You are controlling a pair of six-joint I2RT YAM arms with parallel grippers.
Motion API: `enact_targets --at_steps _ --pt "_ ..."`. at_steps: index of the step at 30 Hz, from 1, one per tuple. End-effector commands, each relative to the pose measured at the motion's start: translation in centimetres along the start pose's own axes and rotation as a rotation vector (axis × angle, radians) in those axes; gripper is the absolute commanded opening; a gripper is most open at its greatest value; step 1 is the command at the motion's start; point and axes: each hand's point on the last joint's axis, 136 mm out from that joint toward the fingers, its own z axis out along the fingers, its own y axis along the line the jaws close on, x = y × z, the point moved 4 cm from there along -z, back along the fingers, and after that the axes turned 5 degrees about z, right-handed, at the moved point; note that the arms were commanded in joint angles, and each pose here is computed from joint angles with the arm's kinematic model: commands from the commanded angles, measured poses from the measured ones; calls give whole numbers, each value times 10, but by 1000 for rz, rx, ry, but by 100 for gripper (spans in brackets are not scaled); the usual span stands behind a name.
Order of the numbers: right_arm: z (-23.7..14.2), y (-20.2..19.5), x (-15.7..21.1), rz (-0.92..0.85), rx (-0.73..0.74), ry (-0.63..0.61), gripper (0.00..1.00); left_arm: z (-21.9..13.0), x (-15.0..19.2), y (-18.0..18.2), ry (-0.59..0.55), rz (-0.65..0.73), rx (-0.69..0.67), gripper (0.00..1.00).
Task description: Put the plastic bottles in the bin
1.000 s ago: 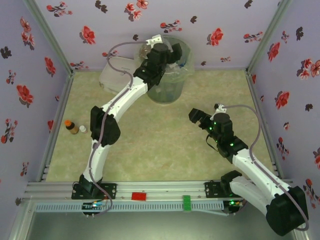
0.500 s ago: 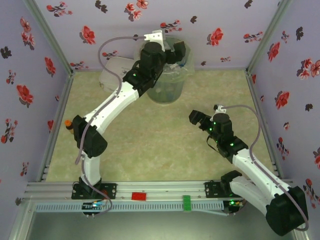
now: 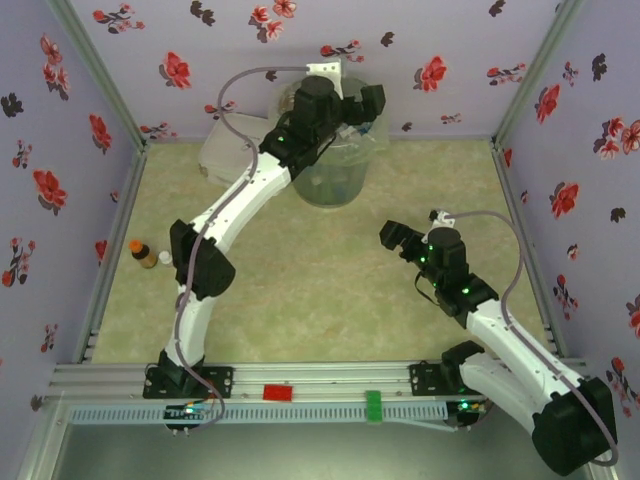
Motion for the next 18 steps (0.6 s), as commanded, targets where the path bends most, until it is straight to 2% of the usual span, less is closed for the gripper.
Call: enact_targets --at_steps 1,5,10,18 --pt "-6 0 -10 -32 21 -40 100 14 17 21 72 -62 -26 100" --pt "-7 -2 -12 -47 33 -46 100 20 31 37 120 -77 -60 100" --pt "-8 0 -15 -43 33 -55 100 16 26 44 118 -80 -74 100" --pt "-5 -12 -24 -130 134 -92 100 -32 -9 32 68 51 -44 100"
